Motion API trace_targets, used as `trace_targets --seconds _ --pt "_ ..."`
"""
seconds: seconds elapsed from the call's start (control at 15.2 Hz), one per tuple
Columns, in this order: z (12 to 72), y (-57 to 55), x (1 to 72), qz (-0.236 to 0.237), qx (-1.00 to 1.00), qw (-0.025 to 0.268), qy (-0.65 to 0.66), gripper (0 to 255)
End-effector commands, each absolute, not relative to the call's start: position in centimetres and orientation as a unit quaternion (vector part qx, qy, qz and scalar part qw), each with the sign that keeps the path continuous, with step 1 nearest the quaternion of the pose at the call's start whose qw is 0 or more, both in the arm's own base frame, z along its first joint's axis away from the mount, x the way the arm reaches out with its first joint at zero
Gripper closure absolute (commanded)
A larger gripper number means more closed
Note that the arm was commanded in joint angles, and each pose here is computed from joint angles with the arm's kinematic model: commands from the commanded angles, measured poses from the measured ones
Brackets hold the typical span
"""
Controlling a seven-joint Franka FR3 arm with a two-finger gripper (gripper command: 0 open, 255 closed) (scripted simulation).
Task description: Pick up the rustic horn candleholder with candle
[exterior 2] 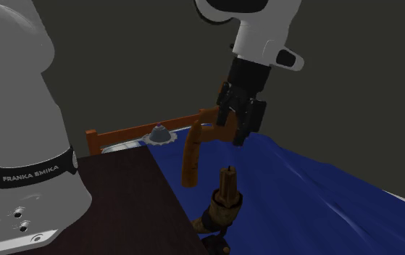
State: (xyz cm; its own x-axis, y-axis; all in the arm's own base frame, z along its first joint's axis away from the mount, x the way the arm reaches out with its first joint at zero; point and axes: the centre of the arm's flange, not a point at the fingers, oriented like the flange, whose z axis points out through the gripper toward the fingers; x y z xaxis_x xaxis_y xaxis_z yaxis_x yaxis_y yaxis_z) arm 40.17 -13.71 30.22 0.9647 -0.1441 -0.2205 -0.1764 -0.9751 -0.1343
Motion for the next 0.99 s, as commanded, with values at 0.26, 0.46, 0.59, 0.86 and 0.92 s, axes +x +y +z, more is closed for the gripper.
trace_targets --seconds 0.26,0.46,0.59,0.86,0.92 --pt "22.2 -16.2 41.5 0.13 -0.979 0.109 0.116 0" --pt "18.0 -17.3 42.0 0.143 -0.973 0.125 0.133 0" --pt "15.3 -17.9 42.3 0.151 -0.968 0.136 0.144 0" --pt "13.2 -17.9 42.3 0.151 -0.968 0.136 0.144 0" --pt "12.6 -17.9 42.3 0.151 -0.968 0.136 0.144 0"
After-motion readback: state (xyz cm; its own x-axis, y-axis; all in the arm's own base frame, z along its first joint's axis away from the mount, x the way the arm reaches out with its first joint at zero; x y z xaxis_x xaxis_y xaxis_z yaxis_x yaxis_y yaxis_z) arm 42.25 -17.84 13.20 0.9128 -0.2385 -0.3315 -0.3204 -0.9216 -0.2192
